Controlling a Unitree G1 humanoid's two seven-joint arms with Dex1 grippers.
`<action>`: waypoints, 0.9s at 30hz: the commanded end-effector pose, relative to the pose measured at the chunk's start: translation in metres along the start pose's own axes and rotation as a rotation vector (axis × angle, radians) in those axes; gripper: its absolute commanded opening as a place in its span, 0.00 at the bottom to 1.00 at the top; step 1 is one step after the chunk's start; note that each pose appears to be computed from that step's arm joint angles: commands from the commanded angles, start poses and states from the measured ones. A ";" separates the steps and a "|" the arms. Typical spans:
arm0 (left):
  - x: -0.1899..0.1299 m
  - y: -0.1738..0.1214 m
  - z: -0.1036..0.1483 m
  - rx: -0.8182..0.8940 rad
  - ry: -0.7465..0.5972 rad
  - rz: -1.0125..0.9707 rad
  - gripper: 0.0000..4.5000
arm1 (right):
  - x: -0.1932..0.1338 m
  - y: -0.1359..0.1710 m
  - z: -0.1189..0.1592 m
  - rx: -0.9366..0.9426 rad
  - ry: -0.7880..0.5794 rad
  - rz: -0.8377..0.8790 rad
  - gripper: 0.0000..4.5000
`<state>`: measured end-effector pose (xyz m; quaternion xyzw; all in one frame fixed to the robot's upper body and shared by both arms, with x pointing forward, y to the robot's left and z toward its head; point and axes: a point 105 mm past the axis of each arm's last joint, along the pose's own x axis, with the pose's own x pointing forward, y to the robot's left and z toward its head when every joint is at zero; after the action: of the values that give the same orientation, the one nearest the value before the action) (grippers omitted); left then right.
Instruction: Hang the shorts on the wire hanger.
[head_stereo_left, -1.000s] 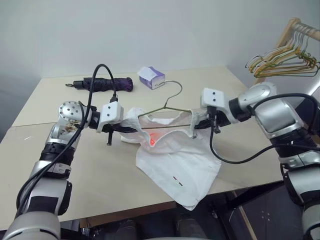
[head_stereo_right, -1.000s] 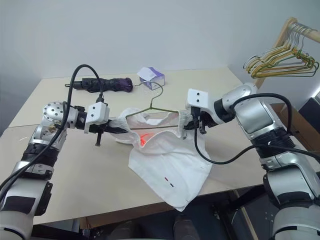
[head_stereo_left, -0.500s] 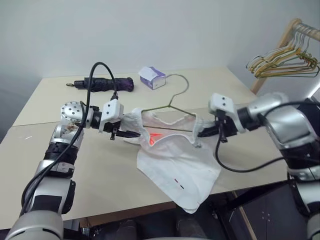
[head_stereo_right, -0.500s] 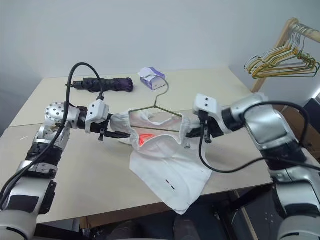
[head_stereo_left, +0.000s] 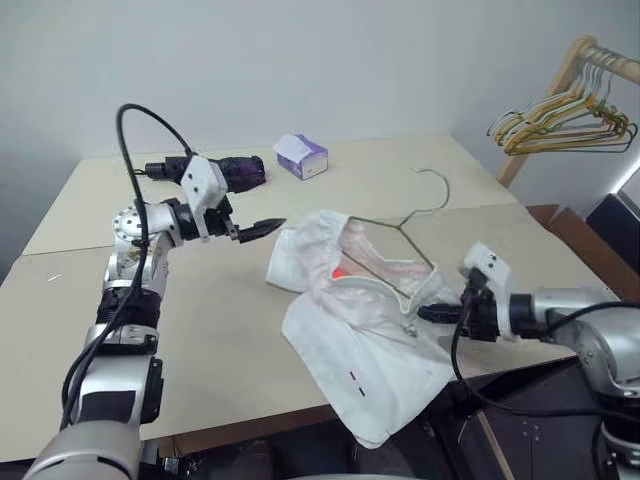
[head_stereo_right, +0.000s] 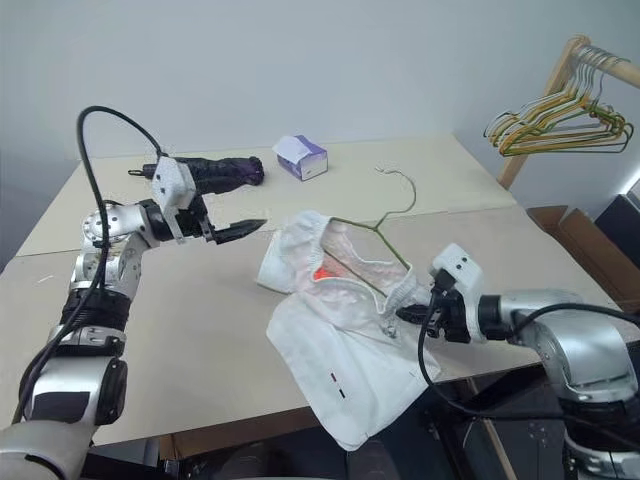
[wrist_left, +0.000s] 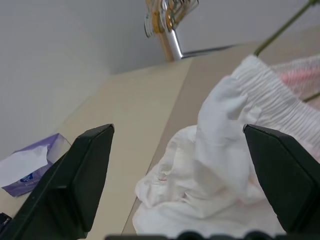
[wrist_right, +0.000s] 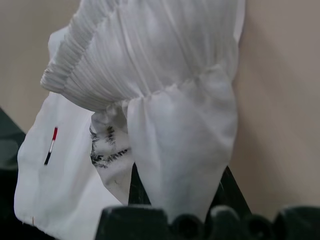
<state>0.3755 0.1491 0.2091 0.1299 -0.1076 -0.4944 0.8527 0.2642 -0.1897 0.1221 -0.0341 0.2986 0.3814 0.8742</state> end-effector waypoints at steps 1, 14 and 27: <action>0.007 -0.015 0.034 -0.076 -0.147 -0.022 0.99 | -0.018 -0.015 0.005 0.105 -0.071 -0.163 0.00; 0.022 -0.075 0.084 -0.196 -0.331 -0.179 0.99 | -0.079 -0.097 0.011 0.541 -0.271 -0.833 0.00; 0.024 -0.075 0.085 -0.224 -0.353 -0.178 0.99 | -0.179 -0.162 0.031 0.901 -0.386 -1.096 0.00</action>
<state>0.3042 0.0837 0.2559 -0.0447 -0.1711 -0.5880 0.7893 0.2981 -0.4006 0.2063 0.2463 0.2274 -0.2545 0.9071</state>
